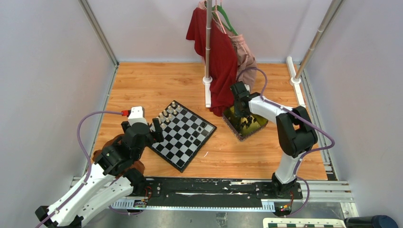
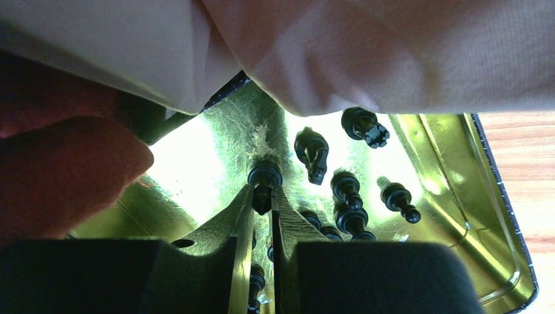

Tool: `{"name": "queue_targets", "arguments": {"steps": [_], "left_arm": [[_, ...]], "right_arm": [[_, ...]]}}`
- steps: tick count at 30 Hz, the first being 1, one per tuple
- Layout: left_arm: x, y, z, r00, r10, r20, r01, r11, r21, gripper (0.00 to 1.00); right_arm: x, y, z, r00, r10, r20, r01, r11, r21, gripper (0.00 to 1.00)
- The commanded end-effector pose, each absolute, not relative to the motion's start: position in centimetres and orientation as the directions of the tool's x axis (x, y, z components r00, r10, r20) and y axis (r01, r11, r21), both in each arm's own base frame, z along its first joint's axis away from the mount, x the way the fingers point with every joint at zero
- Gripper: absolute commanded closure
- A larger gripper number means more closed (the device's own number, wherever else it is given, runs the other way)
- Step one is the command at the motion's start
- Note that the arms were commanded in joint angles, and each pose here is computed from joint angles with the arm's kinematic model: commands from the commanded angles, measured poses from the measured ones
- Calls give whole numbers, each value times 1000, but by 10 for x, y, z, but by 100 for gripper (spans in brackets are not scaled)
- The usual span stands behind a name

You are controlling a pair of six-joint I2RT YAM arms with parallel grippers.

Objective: Set up the chess pieces on the board
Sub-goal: Pick up the chess piece from the storage box, then place the chess piece on the chessboard.

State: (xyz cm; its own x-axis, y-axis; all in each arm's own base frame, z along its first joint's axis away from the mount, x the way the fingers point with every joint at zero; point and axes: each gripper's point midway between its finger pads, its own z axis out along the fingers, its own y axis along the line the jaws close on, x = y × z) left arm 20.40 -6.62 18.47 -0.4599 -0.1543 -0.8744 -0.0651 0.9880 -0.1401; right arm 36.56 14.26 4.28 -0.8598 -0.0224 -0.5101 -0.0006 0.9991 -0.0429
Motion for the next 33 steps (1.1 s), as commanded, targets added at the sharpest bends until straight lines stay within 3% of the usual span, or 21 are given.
{"name": "queue_targets", "arguments": {"steps": [1, 18, 33], "left_arm": [[203, -64, 184, -449, -165, -878, -80, 986, -144, 0], [201, -61, 189, -426, -182, -886, -89, 983, -159, 0], [201, -61, 189, -423, -183, -887, -88, 983, -161, 0]], "right_arm": [[357, 131, 39, -871, -25, -490, 6, 998, -63, 100], [329, 146, 76, -843, -85, -531, -77, 996, -37, 100], [274, 186, 133, -760, -260, -595, -272, 960, -72, 100]]}}
